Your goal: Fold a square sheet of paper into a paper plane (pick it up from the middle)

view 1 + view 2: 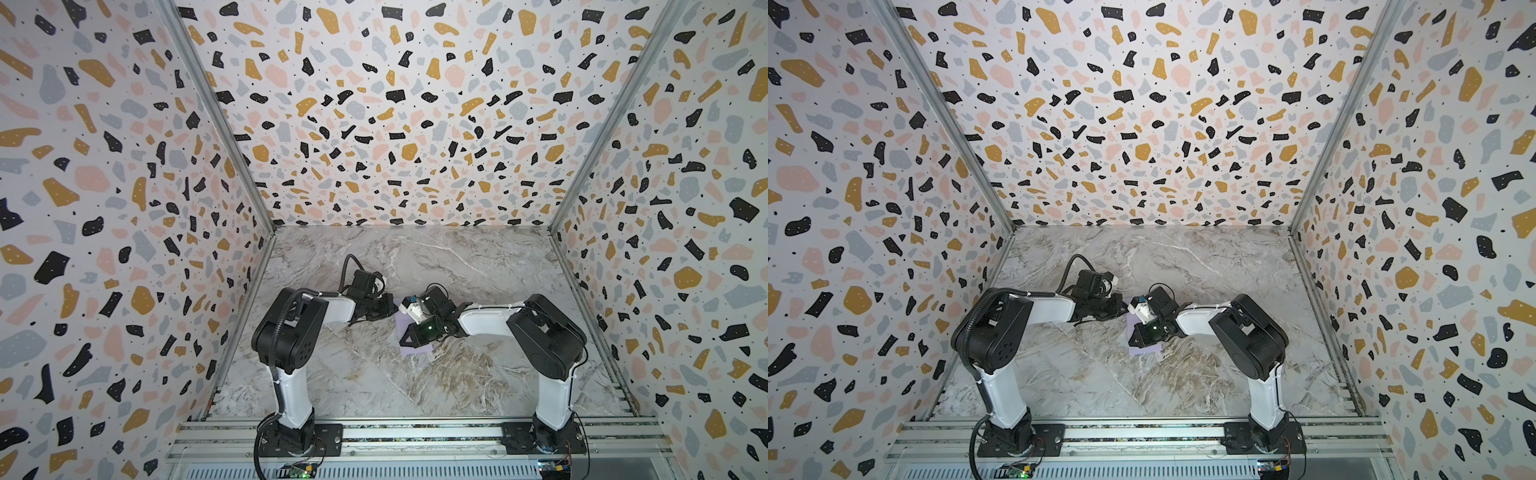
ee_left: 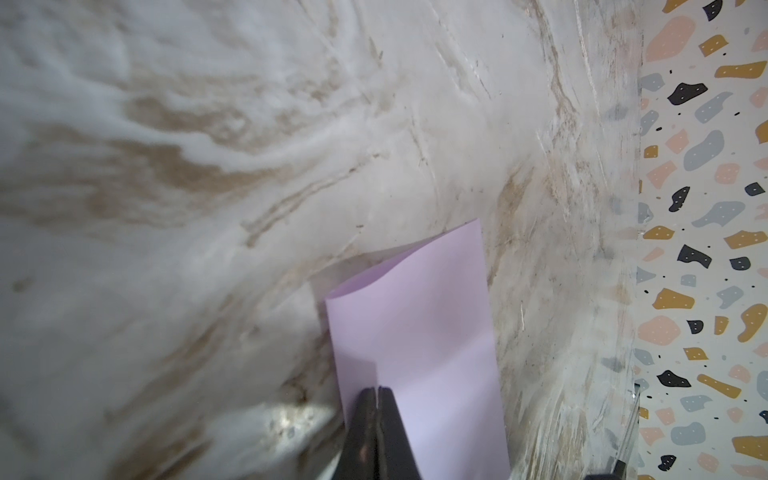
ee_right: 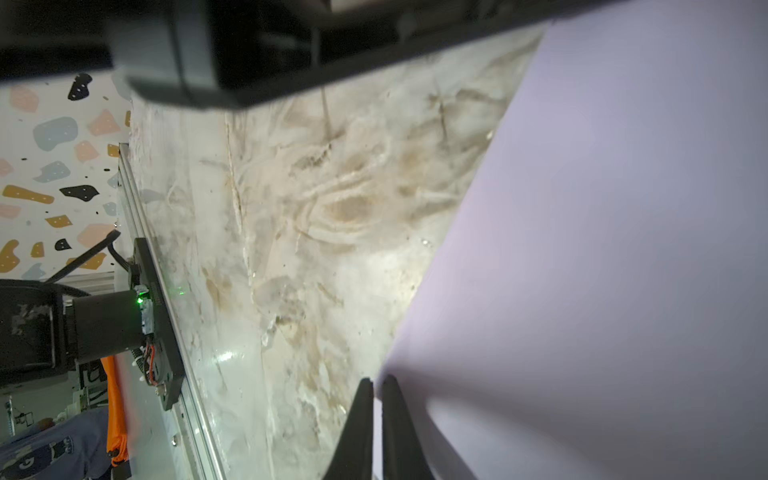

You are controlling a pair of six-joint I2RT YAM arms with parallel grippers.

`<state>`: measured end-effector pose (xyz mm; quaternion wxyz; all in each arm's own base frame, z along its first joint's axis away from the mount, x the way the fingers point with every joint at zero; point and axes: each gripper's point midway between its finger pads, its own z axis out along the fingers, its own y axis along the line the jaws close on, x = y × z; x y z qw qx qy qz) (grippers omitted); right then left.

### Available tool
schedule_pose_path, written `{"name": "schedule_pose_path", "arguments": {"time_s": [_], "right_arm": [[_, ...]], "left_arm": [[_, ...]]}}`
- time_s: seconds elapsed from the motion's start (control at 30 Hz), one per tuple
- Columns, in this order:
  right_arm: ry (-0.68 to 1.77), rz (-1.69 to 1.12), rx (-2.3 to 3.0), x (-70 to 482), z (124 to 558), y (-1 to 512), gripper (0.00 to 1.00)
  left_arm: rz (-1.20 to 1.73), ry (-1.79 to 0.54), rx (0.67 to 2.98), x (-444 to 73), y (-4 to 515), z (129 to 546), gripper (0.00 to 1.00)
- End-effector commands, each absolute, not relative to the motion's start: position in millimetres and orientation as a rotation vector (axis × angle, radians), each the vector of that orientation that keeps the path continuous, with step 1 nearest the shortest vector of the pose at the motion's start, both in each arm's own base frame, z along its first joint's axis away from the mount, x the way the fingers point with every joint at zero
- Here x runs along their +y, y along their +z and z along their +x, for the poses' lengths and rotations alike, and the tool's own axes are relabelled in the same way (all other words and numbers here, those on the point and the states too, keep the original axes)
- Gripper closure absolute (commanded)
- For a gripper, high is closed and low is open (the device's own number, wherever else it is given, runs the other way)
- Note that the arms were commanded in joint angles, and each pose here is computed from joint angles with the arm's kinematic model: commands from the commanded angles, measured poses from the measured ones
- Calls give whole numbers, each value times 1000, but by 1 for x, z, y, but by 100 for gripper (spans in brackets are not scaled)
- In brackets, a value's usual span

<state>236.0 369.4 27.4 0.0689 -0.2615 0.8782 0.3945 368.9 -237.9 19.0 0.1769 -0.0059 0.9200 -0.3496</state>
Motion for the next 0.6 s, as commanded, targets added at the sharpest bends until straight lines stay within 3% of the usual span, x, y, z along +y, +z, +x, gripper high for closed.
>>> {"name": "schedule_pose_path", "arguments": {"time_s": [0.0,0.23,0.4,0.57], "right_arm": [[1210,-818,2677,366,215,28,90],[1223,-825,2678,361,200,26,90],[1234,-769,2562,354,213,54,89],[1235,-585,2432,325,241,90,74]], "left_arm": [[-40,-908,2638,-228,10,369,100],[-41,-903,2635,-228,12,369,100],[-10,-975,2586,-238,30,375,100],[20,-1046,2479,-249,75,382,88]]}}
